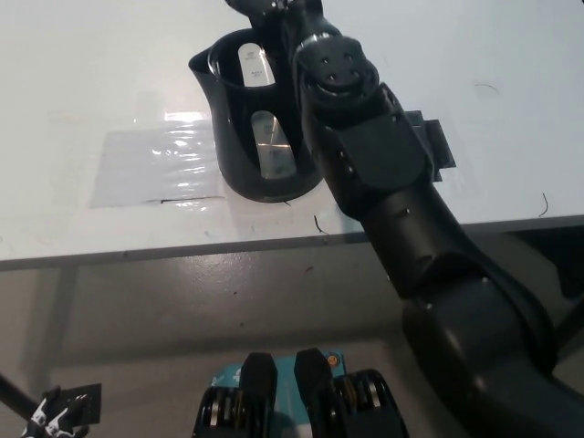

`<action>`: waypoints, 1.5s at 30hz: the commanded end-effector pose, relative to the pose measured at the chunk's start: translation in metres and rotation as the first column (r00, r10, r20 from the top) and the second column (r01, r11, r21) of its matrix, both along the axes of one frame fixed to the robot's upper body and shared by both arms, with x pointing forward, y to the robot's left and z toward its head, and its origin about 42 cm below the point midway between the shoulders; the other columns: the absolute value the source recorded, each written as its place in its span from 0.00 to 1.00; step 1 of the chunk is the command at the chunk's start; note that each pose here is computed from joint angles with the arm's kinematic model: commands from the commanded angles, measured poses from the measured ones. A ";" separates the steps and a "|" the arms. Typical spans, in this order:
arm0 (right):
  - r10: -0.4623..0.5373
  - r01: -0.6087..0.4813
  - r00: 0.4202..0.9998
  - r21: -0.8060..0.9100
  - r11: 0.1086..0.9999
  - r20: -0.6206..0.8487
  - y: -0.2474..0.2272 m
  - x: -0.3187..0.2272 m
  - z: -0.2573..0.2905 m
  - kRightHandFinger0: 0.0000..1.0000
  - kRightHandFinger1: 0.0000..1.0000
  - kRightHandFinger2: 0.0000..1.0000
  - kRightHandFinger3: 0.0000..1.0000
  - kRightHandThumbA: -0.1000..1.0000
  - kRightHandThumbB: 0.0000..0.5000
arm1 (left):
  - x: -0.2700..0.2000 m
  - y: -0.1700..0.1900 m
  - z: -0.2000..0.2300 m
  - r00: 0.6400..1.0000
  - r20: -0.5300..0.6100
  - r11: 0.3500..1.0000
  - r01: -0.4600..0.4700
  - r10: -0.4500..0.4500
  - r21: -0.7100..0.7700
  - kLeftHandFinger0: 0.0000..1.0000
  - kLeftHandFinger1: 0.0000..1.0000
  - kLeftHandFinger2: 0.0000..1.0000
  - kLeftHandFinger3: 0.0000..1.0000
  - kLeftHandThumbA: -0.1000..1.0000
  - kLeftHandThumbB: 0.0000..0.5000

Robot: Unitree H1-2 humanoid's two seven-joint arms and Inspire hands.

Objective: The robot uses its right hand to push down on the lid of a kettle kept in the middle of the desk to close it

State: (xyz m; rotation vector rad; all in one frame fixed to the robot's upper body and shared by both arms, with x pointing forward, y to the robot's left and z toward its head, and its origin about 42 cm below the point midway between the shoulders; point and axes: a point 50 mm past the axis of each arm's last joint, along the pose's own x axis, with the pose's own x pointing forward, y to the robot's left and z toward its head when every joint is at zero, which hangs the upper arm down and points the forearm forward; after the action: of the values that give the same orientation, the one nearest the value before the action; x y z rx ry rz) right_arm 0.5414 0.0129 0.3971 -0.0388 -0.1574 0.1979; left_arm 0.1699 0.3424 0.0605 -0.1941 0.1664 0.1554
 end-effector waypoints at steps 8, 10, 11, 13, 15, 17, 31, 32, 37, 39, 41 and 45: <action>-0.014 0.016 0.979 -0.006 1.000 0.203 0.019 -0.008 0.096 0.98 0.98 0.94 0.71 0.47 0.18 | -0.001 -0.003 0.007 0.998 0.049 0.999 0.038 -0.039 0.032 1.00 1.00 0.86 1.00 0.39 0.35; -0.012 0.014 0.980 -0.006 1.000 0.199 0.021 -0.009 0.096 0.98 0.97 0.92 0.74 0.47 0.19 | -0.003 -0.004 0.007 0.998 0.045 0.998 0.044 -0.045 0.037 1.00 1.00 0.86 1.00 0.39 0.35; 0.000 0.001 0.980 -0.007 1.000 0.199 0.027 -0.010 0.097 0.97 0.96 0.91 0.76 0.46 0.20 | -0.003 -0.005 0.007 0.998 0.047 0.998 0.045 -0.046 0.034 1.00 1.00 0.87 1.00 0.38 0.36; 0.007 -0.005 0.980 -0.010 1.000 0.199 0.032 -0.011 0.094 0.95 0.96 0.91 0.76 0.45 0.21 | -0.004 -0.007 0.007 0.998 0.044 0.998 0.046 -0.047 0.036 1.00 1.00 0.87 1.00 0.39 0.37; 0.010 -0.008 0.980 -0.011 1.000 0.198 0.035 -0.012 0.091 0.94 0.94 0.89 0.71 0.45 0.20 | -0.003 -0.008 0.007 0.998 0.047 0.998 0.048 -0.050 0.035 1.00 1.00 0.86 1.00 0.39 0.39; 0.013 -0.014 0.982 0.003 1.000 0.188 0.037 -0.011 0.086 0.93 0.93 0.88 0.69 0.44 0.19 | -0.001 -0.010 0.007 0.997 0.053 0.998 0.054 -0.056 0.037 1.00 1.00 0.85 1.00 0.38 0.36; 0.108 -0.115 0.992 0.102 0.988 0.070 0.046 -0.010 -0.016 1.00 1.00 1.00 1.00 0.53 0.24 | -0.009 -0.016 0.005 0.997 0.048 0.998 0.056 -0.056 0.004 1.00 1.00 0.84 1.00 0.39 0.39; 0.114 -0.120 0.992 0.122 0.985 0.059 0.043 -0.010 -0.025 1.00 1.00 1.00 1.00 0.53 0.22 | -0.009 -0.016 0.005 0.997 0.049 0.998 0.057 -0.057 0.009 1.00 1.00 0.84 1.00 0.39 0.38; 0.125 -0.124 0.992 0.192 0.974 0.007 0.040 -0.017 -0.070 1.00 1.00 1.00 1.00 0.48 0.18 | -0.005 -0.016 0.006 0.997 0.057 0.998 0.056 -0.056 -0.003 1.00 1.00 0.85 1.00 0.38 0.38; 0.135 -0.130 0.991 0.199 0.971 -0.012 0.044 -0.022 -0.085 1.00 1.00 1.00 1.00 0.47 0.15 | -0.006 -0.017 0.007 0.997 0.055 0.999 0.051 -0.051 -0.005 1.00 1.00 0.85 1.00 0.36 0.38; 0.151 -0.137 0.987 0.198 0.971 -0.057 0.046 -0.028 -0.109 1.00 1.00 1.00 1.00 0.50 0.13 | -0.006 -0.018 0.007 0.997 0.056 0.999 0.053 -0.052 -0.010 1.00 1.00 0.85 1.00 0.36 0.37; 0.157 -0.127 0.981 0.229 0.965 -0.118 0.048 -0.038 -0.140 1.00 1.00 1.00 1.00 0.49 0.15 | -0.006 -0.018 0.007 0.997 0.062 0.999 0.045 -0.044 -0.013 1.00 1.00 0.85 1.00 0.38 0.39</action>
State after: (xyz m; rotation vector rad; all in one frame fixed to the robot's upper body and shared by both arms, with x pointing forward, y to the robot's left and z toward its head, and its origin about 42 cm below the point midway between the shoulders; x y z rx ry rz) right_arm 0.5198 0.0529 0.3121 0.1516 -0.1878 0.2952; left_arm 0.1638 0.3237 0.0562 -0.2067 0.1745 0.1175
